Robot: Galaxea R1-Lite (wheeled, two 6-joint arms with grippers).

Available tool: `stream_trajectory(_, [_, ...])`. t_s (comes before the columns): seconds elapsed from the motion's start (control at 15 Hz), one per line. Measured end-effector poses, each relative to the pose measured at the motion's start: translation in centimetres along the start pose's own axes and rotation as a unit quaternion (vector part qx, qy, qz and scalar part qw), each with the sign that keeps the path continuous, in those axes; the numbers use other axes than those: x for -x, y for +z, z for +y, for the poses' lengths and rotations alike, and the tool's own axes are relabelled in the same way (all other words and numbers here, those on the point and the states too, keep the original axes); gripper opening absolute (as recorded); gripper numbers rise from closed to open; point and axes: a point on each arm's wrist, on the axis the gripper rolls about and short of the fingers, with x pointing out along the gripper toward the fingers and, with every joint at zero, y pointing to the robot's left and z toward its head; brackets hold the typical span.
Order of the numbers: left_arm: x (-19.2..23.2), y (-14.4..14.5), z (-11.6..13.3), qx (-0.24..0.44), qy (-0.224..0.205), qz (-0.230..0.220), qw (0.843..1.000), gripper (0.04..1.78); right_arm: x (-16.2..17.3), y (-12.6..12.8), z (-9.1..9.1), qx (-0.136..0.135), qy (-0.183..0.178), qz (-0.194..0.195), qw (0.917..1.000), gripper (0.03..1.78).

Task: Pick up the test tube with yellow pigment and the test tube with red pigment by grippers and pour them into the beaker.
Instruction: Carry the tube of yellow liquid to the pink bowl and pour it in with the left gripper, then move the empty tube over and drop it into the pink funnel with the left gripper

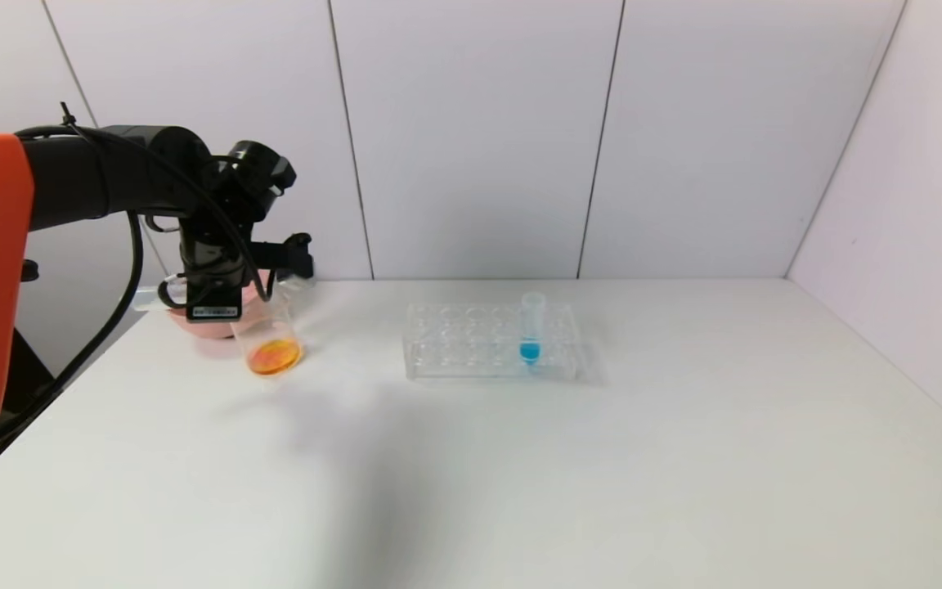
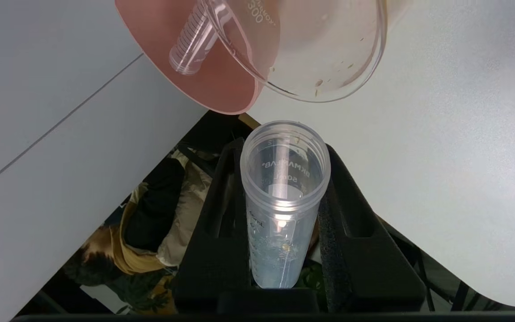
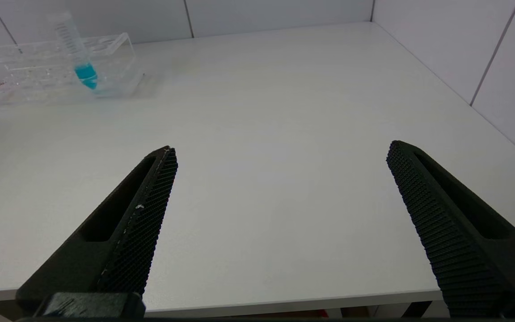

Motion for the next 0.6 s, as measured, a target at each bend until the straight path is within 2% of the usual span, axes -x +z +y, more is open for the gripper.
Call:
stream_trajectory(0.33, [0.4,-0.4,0.2,0.026,-0.002,-0.016,1.0,0.45,0.0,0.0,0.0,0.0,0.0,0.0,1.0,1.71])
stream_trajectory(0.6, [0.4,-2.2,1.2,0.121,-0.031,-0.091,0.988,0.45,0.0,0.0,0.0,0.0,0.0,0.0,1.0,1.71])
